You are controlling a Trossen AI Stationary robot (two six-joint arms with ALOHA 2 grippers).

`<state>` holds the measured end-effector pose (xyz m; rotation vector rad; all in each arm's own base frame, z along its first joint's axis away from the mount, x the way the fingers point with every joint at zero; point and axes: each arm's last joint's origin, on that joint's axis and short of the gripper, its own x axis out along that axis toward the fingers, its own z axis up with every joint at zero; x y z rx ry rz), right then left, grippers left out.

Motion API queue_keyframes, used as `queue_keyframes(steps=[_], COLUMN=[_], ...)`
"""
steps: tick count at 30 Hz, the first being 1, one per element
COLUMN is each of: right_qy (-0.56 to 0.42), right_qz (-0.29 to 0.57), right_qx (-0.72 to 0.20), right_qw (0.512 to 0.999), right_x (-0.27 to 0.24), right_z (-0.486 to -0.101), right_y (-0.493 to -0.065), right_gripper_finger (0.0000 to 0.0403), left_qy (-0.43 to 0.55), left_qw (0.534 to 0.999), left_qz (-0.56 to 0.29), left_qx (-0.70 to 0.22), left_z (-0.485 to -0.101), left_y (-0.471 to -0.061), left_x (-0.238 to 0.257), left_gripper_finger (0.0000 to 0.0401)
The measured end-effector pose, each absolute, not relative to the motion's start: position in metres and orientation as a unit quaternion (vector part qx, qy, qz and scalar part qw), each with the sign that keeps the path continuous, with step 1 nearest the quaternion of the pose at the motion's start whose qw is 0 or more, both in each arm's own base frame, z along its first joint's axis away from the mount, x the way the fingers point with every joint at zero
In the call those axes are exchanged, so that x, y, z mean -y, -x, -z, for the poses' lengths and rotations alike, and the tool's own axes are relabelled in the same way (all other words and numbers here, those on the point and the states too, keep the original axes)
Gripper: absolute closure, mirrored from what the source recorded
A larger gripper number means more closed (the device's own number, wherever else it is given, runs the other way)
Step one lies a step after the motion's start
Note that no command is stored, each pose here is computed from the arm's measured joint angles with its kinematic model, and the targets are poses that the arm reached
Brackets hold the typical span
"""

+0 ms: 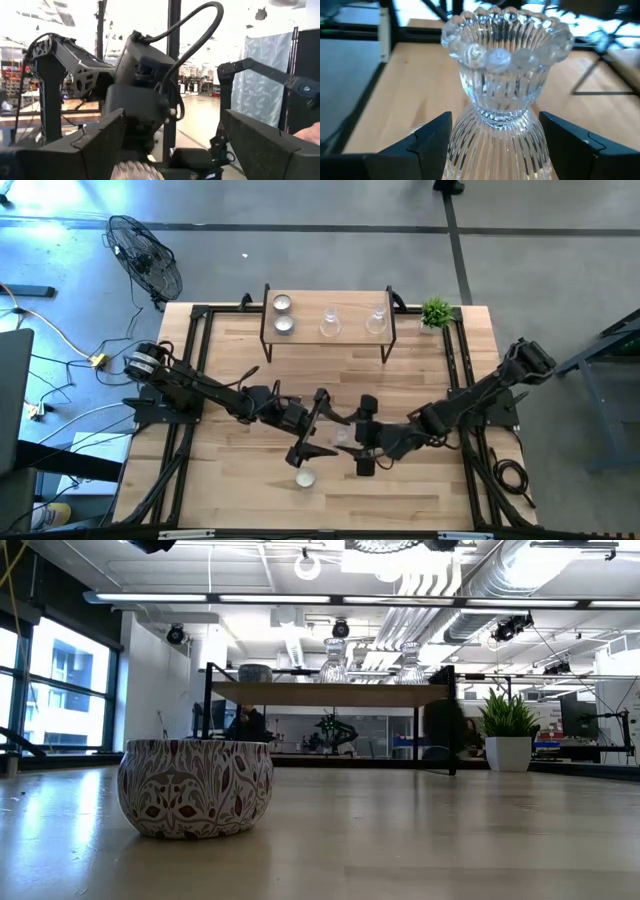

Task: Pick & Place candle stick holders
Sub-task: Put the transparent candle holder on the shelf

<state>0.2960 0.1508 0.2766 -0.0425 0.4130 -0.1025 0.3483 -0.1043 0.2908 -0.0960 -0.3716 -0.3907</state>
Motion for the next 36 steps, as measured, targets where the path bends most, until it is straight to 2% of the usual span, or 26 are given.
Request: queue_keyframes(steps=[12,16,29,36], right_qy=[0.056,0.049,0.011,0.008], right_qz=[0.217,0.253,0.262,0.272], right_qx=[-0.163,-0.163,-0.211,-0.23], right_qw=[0.961,0.952,0.942,0.934], right_x=[-0.136,-0.117,-0.044,-0.005], right_z=[-0.315,-0.321,-0.318,-0.318], right_y=[-0.242,-0.242,-0.273,-0.278], right_gripper_finger=[0.0135,0.0135,0.0135,0.0135], left_qy=[0.059,0.059,0.103,0.097], left_qw=[0.963,0.966,0.974,0.988], left_qz=[0.195,0.19,0.184,0.118], left_qx=[0.175,0.166,0.083,0.008], left_z=[-0.29,-0.288,-0.313,-0.324], left_y=[-0.349,-0.349,-0.327,-0.305], left_x=[0.104,0.105,0.097,0.087], left_gripper_finger=[0.0071,0.0071,0.0071,0.0071])
